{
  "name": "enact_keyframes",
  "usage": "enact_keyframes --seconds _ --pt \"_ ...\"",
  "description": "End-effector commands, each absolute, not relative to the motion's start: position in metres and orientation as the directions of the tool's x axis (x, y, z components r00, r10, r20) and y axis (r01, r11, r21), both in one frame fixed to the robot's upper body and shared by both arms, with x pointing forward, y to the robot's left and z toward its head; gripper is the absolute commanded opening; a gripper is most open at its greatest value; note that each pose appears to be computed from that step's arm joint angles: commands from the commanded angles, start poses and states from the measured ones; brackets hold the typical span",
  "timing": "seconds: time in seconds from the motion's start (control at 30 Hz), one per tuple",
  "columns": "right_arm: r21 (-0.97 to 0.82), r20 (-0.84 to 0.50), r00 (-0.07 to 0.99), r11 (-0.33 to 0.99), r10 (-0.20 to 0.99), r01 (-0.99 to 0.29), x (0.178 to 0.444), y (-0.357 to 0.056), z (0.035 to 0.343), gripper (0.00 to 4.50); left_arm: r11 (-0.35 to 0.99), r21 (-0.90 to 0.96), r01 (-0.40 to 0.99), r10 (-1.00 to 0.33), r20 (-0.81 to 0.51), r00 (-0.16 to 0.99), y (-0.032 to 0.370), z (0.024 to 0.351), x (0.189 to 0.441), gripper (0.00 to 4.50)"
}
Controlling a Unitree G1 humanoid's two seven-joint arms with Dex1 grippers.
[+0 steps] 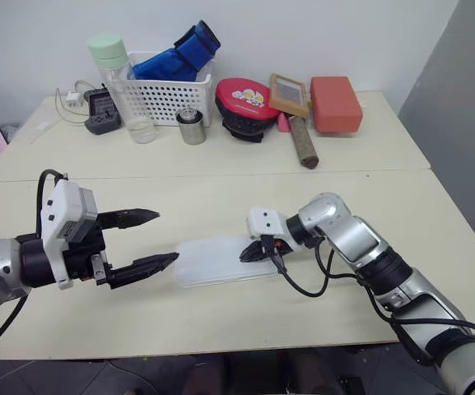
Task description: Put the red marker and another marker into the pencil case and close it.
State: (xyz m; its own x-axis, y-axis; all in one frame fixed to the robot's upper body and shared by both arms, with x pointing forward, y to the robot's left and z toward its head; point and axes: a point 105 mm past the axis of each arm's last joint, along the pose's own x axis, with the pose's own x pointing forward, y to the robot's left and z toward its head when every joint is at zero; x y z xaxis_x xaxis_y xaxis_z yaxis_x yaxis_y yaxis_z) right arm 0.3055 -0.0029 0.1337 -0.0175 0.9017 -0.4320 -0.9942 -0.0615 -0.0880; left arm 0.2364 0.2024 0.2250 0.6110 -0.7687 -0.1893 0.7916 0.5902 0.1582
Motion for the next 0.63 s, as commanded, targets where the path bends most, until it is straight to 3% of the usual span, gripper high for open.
enact_keyframes --seconds 0.03,0.17,0.3,0.43,0.63 --pt "-0.124 -0.173 0.208 0.188 0.963 -0.974 0.332 -0.027 0.191 0.08 0.740 0.172 0.650 -0.642 -0.108 0.759 0.221 0.230 0.265 4.50" --pt "-0.128 -0.104 0.508 0.495 0.855 -0.859 0.366 -0.084 0.198 0.08 0.877 0.178 0.446 -0.441 -0.071 0.895 0.260 0.218 0.294 4.50" --pt "-0.131 -0.121 0.663 0.650 0.739 -0.749 0.378 -0.121 0.192 0.24 0.931 0.183 0.316 -0.305 -0.085 0.949 0.291 0.200 0.305 4.50" --pt "-0.123 -0.182 0.714 0.705 0.676 -0.698 0.371 -0.155 0.178 1.02 0.958 0.144 0.248 -0.237 -0.088 0.967 0.311 0.187 0.308 4.50" --pt "-0.146 -0.200 0.727 0.713 0.657 -0.685 0.363 -0.168 0.182 2.48 0.942 0.144 0.304 -0.289 -0.116 0.950 0.307 0.181 0.306 4.50"
